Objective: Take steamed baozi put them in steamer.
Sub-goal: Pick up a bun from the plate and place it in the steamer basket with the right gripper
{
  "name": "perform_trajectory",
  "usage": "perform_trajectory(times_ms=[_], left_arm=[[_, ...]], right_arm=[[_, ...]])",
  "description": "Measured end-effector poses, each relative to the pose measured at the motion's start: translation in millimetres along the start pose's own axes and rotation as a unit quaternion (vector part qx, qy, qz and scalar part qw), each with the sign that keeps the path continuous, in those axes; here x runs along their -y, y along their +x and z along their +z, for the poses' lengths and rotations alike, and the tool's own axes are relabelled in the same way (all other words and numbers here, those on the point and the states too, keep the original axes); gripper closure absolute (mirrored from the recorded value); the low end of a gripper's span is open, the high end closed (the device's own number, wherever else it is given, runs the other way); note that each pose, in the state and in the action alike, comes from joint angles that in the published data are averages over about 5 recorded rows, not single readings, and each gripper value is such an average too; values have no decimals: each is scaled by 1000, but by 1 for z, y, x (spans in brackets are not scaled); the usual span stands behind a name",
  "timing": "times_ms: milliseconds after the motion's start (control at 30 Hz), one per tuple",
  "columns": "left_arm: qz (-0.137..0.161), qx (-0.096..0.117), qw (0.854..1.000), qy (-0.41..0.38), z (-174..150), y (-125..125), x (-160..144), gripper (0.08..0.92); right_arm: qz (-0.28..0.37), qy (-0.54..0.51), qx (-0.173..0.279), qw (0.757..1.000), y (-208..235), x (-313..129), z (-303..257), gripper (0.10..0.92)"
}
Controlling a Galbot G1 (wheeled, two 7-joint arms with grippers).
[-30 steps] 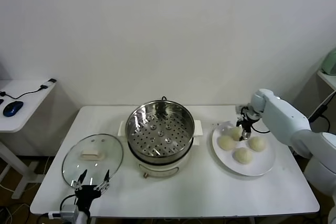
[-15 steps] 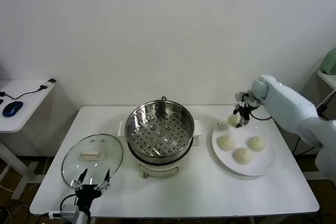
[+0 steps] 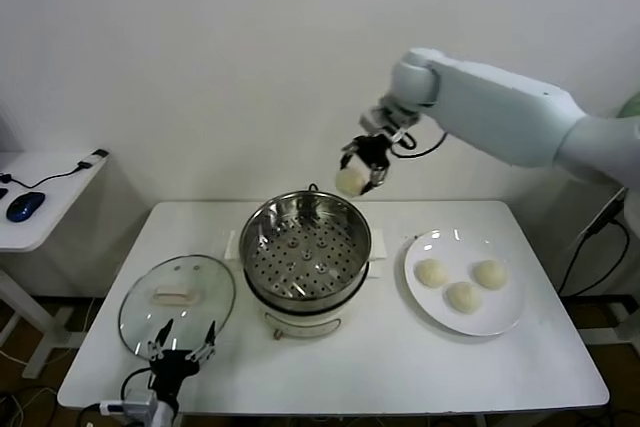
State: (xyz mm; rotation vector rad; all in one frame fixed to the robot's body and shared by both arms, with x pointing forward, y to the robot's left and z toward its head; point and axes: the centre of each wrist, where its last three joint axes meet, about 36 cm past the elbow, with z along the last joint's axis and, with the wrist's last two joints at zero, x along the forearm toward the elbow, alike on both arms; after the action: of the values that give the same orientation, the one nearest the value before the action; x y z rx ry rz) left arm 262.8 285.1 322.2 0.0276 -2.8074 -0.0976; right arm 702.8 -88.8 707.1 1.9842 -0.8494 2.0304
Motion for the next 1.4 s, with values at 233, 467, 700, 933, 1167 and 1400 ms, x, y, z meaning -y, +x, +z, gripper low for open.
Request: perform_trajectory(times_ms=[233, 467, 700, 933, 1167, 1400], left_arm=[[1, 4, 1000, -3, -4, 1, 2, 177], [1, 4, 1000, -6, -3, 1, 2, 177], [1, 5, 1000, -8, -3, 0, 1, 177], [0, 7, 1000, -9, -4, -3, 1, 177], [1, 6, 1000, -11, -2, -4, 1, 177], [4, 5, 1000, -13, -3, -3, 3, 177]], right_arm=[[-36, 123, -27, 991, -41, 23, -20, 329], [-45, 188, -44, 980, -82, 35, -25, 328], [-43, 217, -47, 974, -116, 41, -27, 327], [-39, 227, -47, 972, -134, 44, -25, 286], [-39, 229, -48, 972, -137, 45, -23, 201], [-43, 215, -41, 975, -107, 44, -15, 199]])
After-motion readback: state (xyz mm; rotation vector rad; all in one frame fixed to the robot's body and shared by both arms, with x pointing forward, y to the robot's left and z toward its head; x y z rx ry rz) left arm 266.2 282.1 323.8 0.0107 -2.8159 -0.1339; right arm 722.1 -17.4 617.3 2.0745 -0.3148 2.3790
